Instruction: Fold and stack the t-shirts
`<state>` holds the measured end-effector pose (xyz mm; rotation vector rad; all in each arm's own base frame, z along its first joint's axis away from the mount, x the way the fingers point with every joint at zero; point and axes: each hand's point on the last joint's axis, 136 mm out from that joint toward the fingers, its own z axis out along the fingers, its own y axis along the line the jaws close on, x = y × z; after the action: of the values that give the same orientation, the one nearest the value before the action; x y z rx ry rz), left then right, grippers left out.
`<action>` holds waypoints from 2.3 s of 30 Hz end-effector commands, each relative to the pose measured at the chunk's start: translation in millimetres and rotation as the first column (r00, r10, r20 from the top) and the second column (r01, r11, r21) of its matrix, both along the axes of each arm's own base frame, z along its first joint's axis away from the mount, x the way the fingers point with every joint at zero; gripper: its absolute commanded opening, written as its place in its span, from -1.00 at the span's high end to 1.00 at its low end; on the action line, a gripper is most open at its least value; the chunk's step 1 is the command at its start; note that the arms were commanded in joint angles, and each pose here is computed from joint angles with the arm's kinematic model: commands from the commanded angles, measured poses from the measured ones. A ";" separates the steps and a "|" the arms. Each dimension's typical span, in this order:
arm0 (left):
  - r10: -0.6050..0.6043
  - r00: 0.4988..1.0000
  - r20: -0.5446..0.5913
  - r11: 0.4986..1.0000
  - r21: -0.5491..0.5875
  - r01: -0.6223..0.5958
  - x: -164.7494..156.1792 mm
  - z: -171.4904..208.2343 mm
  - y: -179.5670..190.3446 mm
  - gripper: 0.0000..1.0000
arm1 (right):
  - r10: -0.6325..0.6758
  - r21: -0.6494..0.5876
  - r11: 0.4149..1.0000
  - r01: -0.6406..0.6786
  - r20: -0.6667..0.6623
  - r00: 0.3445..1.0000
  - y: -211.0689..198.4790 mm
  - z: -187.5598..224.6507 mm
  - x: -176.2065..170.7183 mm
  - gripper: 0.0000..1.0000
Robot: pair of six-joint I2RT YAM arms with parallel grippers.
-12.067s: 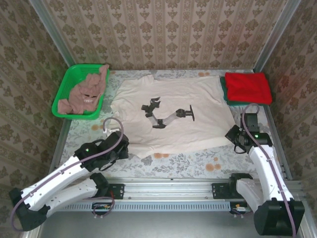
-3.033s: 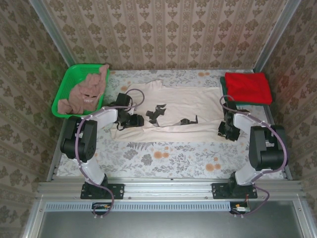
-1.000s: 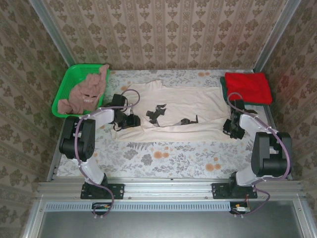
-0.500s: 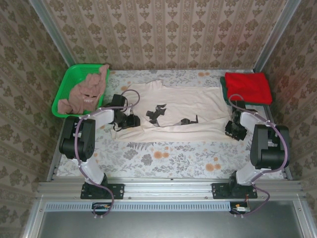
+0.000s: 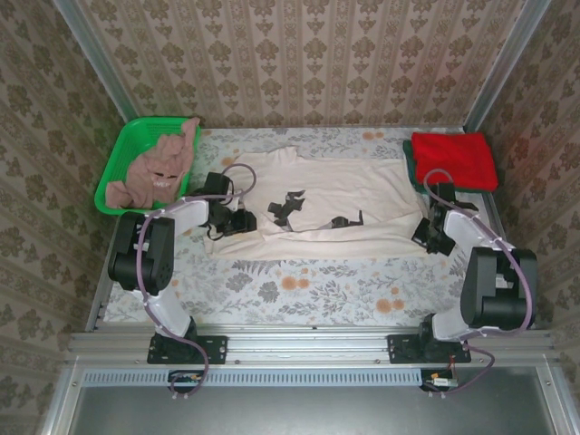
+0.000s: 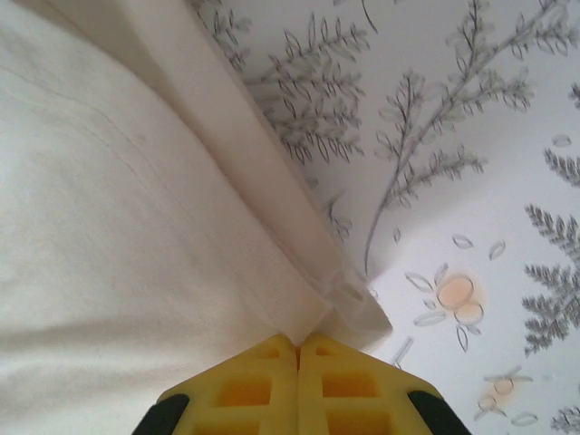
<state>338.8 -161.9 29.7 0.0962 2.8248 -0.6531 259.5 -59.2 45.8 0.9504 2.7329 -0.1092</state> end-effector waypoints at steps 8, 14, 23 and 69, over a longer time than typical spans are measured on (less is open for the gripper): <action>-0.004 0.999 -0.048 1.000 -0.015 0.003 -7.3 -12.7 0.3 0.14 | -0.101 0.087 0.992 0.091 0.114 0.988 15.4 11.9 -28.4 1.00; -0.003 0.999 -0.051 1.000 -0.017 0.002 -7.9 -13.5 0.3 0.14 | -0.070 0.089 0.994 0.063 0.080 0.994 16.9 19.8 -28.3 0.96; -0.001 0.999 -0.052 1.000 -0.018 0.000 -7.7 -14.3 1.9 0.16 | -0.087 0.049 0.995 0.084 0.058 0.995 11.8 21.0 -47.1 1.00; 0.209 0.973 -0.099 0.978 0.000 -0.210 -53.7 -22.5 70.0 0.26 | 0.041 0.031 0.999 -0.042 0.032 0.999 43.6 24.4 -50.8 0.91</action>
<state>305.7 -105.2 25.3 -0.1628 2.7596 -0.7142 221.3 -8.2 68.4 0.8735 2.7167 0.0328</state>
